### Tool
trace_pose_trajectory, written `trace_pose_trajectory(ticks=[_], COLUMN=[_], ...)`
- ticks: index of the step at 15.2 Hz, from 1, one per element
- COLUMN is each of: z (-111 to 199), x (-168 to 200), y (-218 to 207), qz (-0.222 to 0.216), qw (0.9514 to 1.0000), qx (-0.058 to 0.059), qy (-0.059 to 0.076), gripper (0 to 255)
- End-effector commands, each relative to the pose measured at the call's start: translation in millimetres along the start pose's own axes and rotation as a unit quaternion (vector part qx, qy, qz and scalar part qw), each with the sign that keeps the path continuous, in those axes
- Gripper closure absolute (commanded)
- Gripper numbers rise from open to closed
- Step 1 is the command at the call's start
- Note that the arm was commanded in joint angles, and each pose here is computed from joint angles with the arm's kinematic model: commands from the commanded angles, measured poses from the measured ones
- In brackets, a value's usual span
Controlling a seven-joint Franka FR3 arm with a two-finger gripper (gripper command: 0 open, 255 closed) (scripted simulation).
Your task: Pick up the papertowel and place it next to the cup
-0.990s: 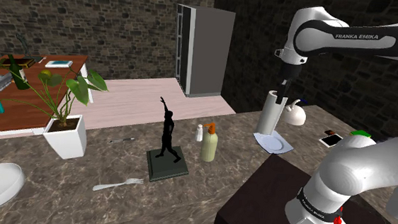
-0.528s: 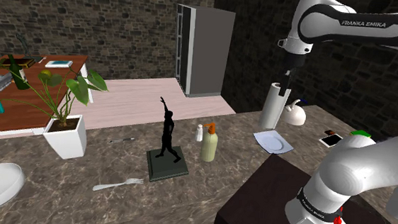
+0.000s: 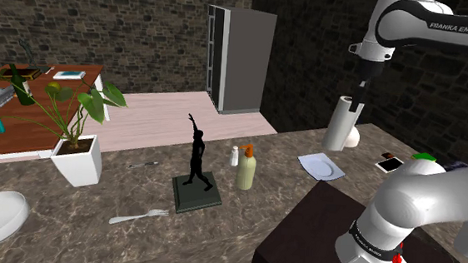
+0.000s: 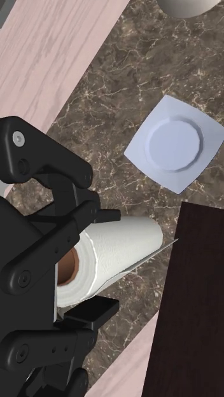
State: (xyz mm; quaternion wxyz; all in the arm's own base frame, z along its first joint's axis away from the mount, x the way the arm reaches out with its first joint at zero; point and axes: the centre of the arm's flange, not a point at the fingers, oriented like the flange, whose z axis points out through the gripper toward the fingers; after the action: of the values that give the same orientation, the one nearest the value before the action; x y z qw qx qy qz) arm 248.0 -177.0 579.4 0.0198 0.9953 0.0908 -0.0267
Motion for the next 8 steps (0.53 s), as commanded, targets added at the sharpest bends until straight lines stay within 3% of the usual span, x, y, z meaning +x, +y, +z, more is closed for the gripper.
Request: trace_pose_trajectory(ticks=[1,8], z=[3,9], x=[-21,-104], y=[12,53], qz=[-0.001,-0.001], qw=[1.0,1.0], qx=[0.0,0.0], qy=[0.0,0.0], gripper=[255,255])
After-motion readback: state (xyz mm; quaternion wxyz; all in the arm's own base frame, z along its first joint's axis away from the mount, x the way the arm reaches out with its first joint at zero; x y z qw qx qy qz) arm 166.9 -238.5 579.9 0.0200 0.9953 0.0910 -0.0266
